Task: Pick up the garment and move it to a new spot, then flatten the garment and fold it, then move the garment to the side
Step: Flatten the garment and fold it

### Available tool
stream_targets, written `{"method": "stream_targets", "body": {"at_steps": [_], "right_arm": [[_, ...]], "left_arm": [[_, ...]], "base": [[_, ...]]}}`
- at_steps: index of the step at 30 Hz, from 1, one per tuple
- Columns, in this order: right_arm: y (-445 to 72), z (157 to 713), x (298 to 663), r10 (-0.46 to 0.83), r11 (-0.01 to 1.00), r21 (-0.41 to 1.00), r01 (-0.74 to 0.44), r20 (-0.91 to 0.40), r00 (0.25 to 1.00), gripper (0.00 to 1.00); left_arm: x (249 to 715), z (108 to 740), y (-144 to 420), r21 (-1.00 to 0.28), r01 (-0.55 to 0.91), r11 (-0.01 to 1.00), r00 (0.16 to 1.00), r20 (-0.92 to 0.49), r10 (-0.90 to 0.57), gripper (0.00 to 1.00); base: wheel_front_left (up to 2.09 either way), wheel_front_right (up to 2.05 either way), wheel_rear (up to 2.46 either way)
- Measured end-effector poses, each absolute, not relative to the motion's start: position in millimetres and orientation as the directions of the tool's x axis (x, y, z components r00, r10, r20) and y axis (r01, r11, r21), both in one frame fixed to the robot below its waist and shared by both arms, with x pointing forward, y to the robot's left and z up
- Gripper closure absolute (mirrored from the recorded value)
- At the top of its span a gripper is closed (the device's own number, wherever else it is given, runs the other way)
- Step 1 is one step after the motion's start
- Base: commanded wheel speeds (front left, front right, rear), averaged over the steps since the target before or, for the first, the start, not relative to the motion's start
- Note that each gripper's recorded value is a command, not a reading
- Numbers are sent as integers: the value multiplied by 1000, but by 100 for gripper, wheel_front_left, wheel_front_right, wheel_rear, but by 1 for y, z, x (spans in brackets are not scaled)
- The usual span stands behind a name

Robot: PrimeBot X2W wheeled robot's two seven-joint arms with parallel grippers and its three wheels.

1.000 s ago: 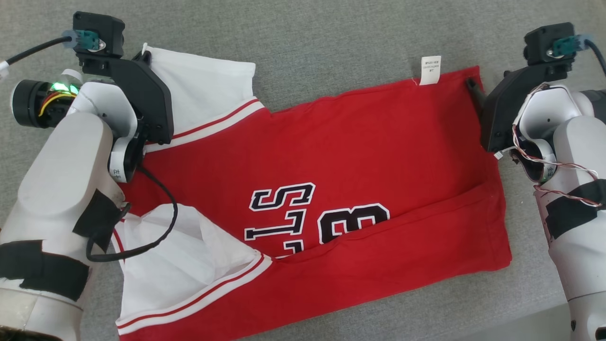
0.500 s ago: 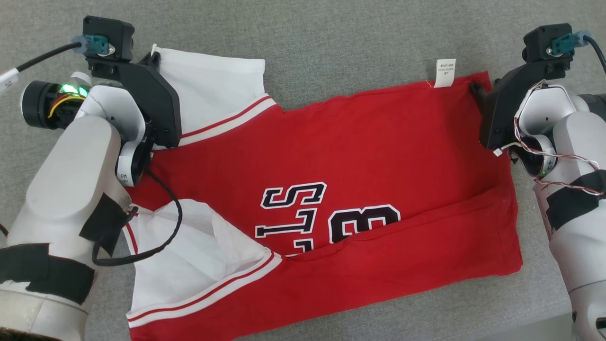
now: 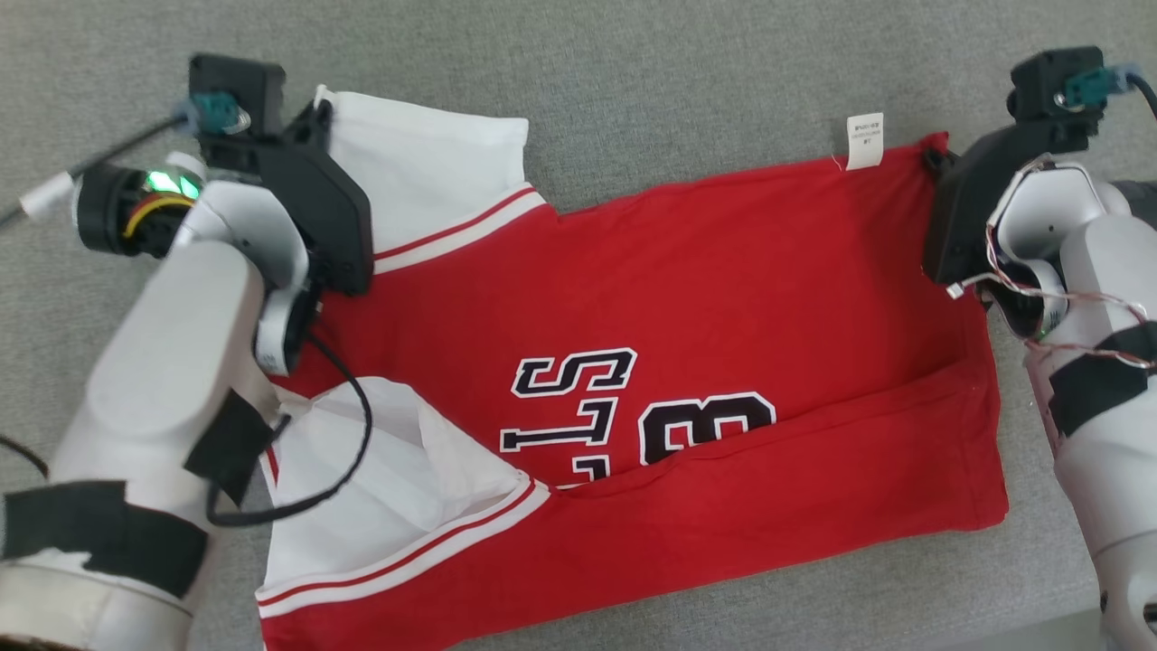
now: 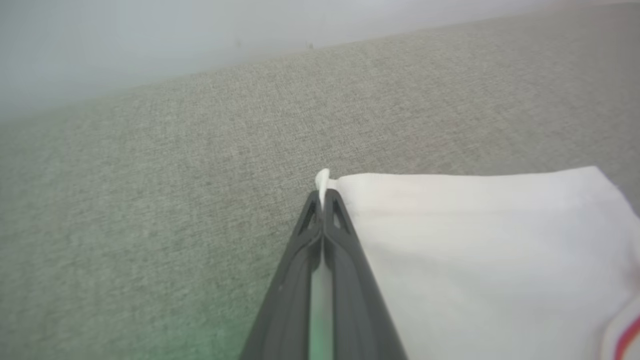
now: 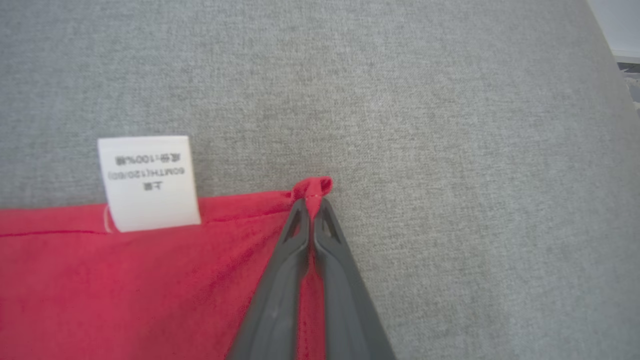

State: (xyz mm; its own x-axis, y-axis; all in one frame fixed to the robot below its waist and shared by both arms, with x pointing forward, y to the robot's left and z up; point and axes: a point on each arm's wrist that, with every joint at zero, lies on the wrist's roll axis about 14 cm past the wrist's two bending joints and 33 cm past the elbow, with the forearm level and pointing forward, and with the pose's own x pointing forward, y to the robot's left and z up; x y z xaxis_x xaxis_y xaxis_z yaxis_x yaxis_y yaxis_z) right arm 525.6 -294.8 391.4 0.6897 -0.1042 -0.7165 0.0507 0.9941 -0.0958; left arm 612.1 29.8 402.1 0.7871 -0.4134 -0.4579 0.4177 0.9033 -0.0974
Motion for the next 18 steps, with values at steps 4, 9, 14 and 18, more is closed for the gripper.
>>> {"method": "stream_targets", "body": {"at_steps": [4, 9, 14, 18], "right_arm": [[-296, 396, 521, -101, 995, -88, 56, -679, 727, 100], [-299, 411, 515, -99, 994, -90, 55, -610, 787, 100], [-293, 423, 507, -78, 995, -95, 32, -532, 843, 100], [-297, 431, 493, -86, 991, -133, 24, -481, 872, 100]], "left_arm": [[605, 420, 25, -99, 416, 904, 836, -349, -423, 100], [592, 448, 23, -89, 418, 904, 882, -198, -427, 100], [569, 472, 22, -73, 434, 898, 896, -70, -439, 100], [545, 484, 22, -63, 445, 893, 894, -17, -447, 100]], "base": [[0, 0, 0], [0, 0, 0], [0, 0, 0], [0, 0, 0]]}}
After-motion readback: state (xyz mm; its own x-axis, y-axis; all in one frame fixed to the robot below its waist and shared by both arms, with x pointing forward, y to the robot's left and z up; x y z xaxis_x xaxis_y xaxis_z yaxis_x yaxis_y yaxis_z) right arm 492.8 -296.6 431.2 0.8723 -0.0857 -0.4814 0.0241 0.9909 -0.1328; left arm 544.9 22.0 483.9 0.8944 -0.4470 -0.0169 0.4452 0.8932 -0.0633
